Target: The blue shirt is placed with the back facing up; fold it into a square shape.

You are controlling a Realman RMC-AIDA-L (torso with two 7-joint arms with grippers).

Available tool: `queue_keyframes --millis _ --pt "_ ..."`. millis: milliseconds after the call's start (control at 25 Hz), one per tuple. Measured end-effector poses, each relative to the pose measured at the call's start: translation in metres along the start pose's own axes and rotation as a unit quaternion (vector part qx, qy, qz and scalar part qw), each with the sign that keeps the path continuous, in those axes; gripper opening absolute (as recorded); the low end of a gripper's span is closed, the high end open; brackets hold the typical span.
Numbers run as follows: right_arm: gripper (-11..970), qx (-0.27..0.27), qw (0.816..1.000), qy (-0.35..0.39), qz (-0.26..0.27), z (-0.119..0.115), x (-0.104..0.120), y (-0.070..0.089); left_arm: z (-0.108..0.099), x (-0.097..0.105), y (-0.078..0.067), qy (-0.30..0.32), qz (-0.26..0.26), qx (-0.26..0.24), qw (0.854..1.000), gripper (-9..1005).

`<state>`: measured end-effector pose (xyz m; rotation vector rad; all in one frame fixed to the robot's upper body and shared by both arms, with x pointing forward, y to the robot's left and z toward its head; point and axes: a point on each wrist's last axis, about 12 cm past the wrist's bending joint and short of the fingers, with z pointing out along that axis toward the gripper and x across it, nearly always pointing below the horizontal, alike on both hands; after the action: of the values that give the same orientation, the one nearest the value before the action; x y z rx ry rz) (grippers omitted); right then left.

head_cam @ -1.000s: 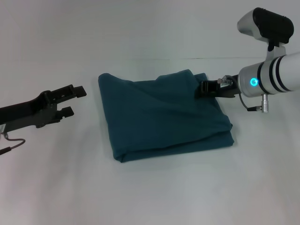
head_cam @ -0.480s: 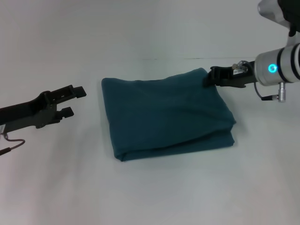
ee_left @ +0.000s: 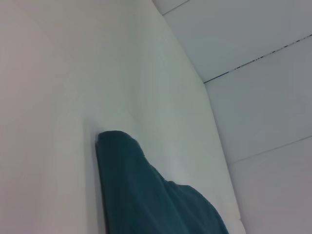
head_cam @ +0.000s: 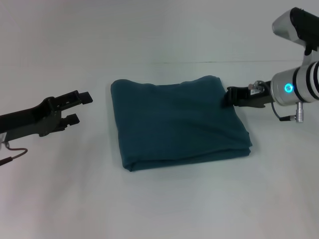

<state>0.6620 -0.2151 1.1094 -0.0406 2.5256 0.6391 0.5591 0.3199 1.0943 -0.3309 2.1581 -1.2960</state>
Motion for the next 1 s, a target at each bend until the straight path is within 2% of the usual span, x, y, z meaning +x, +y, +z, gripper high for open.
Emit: queue_keyframes --millis 280,520,600,800,840,920,1000 --pt "58 0.008 1.0 0.003 0.01 0.002 0.005 -0.007 0.001 0.0 -0.001 0.001 0.0 0.001 1.0 950" --pt "143 0.021 1.0 -0.011 0.012 0.0 0.001 -0.014 0.001 0.0 -0.001 0.0 0.0 0.001 1.0 950" --pt "171 0.03 0.999 -0.016 0.012 -0.003 -0.002 -0.02 0.001 0.001 0.0 0.001 0.0 0.001 1.0 950" --pt "342 0.042 0.997 -0.013 0.057 -0.02 -0.006 -0.044 0.0 0.001 0.0 0.002 -0.001 0.002 1.0 949" --pt "376 0.039 0.997 -0.012 0.067 -0.026 -0.006 -0.049 0.001 0.002 -0.001 0.006 0.0 0.003 1.0 949" --pt "385 0.025 0.996 -0.008 0.085 -0.039 -0.006 -0.061 0.001 0.002 -0.001 0.009 0.001 0.004 1.0 949" --pt "393 -0.011 0.995 -0.005 0.1 -0.056 -0.005 -0.069 0.0 0.003 -0.002 0.018 0.003 0.007 1.0 949"
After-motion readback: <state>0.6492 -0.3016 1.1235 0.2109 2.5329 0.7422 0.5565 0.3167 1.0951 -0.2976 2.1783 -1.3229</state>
